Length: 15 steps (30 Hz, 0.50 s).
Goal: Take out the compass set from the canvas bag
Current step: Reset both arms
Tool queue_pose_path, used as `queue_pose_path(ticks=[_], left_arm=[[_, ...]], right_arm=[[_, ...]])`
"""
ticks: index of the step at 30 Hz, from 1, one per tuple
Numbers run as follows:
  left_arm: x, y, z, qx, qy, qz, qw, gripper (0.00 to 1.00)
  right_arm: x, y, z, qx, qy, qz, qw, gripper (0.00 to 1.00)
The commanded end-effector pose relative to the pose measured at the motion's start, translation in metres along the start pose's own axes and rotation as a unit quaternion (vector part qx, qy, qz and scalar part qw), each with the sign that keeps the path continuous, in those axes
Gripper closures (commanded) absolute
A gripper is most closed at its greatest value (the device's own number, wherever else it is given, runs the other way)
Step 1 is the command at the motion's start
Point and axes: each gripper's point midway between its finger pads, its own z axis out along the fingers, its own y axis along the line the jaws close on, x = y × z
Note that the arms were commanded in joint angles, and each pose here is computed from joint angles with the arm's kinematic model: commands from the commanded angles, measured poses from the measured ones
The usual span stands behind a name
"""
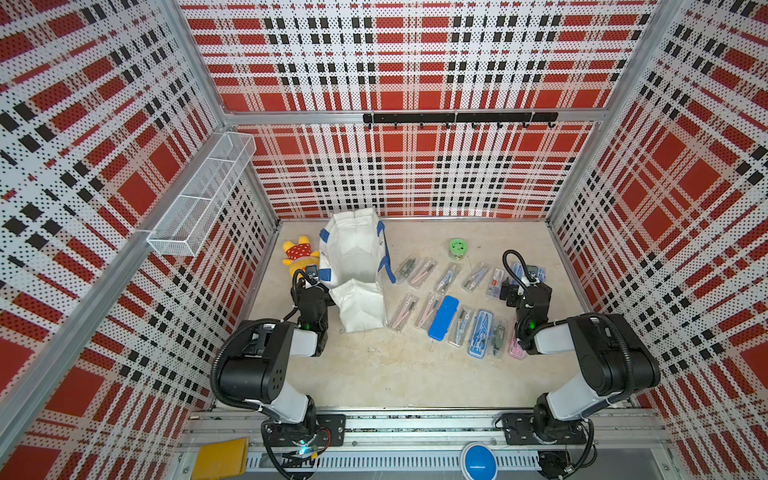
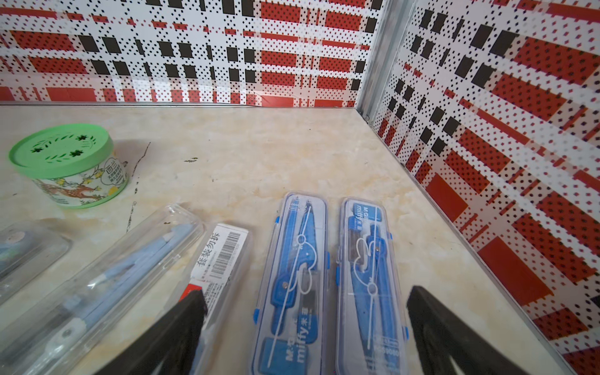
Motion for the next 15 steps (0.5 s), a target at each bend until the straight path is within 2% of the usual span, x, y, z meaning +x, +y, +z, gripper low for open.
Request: queue_pose_path(ticks=[1,15], left_arm=[[-0.0089,-0.0017,0.0018,0.001,-0.016,-0.003,1.0,0.0],[-0.0086,-0.0017,0.0031,0.0,-0.013,-0.001,1.0,0.0]], right_arm=[[-0.0162,0.0012,-0.0001,-0.003,-0.029,0.011,1.0,0.0],[-0.012,0.0013,0.0074,-0.023,-0.01,0.02,0.999,0.0]])
